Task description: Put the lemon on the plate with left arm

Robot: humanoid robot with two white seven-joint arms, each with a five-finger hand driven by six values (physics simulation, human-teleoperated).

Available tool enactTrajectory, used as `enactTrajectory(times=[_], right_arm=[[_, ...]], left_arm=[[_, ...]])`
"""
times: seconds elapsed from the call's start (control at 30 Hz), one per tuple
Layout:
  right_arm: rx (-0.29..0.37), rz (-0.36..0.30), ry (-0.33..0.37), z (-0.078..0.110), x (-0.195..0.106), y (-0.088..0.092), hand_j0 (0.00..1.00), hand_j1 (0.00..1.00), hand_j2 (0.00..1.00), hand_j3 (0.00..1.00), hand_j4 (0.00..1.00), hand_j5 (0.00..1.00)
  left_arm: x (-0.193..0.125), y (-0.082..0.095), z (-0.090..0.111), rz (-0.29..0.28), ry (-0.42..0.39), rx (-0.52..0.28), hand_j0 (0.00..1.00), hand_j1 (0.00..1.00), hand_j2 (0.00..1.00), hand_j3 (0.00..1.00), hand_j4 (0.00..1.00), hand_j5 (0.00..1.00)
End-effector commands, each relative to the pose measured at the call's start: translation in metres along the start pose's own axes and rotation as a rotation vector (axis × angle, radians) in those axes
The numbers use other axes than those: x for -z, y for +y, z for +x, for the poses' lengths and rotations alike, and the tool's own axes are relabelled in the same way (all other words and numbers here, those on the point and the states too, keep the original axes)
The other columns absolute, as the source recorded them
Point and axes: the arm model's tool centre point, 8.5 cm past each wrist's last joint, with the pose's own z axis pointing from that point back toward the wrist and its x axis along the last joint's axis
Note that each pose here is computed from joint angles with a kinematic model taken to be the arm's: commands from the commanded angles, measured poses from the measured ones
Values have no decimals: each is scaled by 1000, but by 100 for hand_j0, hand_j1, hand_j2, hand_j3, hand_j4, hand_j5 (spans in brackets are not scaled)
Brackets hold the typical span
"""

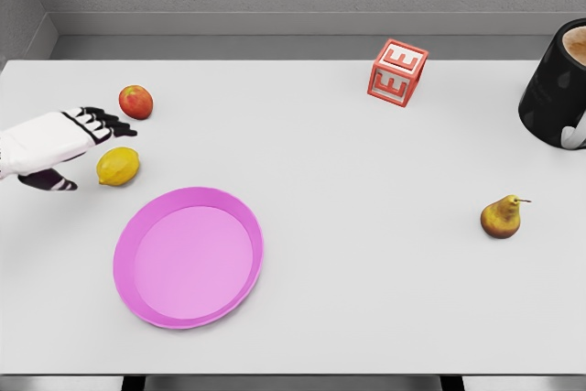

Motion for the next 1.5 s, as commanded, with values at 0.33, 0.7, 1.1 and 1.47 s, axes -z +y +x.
enactTrajectory(times=[0.33,0.7,1.1,1.47], right_arm=[[0,0,-1,0,0,0,100,100,100,100,100,100],[0,0,-1,0,0,0,100,100,100,100,100,100],[0,0,1,0,0,0,100,100,100,100,100,100],[0,0,-1,0,0,0,100,100,100,100,100,100]], left_arm=[[37,-14,-4,-75,4,11,100,100,100,100,100,100],[43,-18,-4,-128,38,83,100,100,100,100,100,100],[56,-28,1,-150,33,80,100,100,100,100,100,100],[55,-30,-6,-175,60,100,100,100,100,100,100,100]])
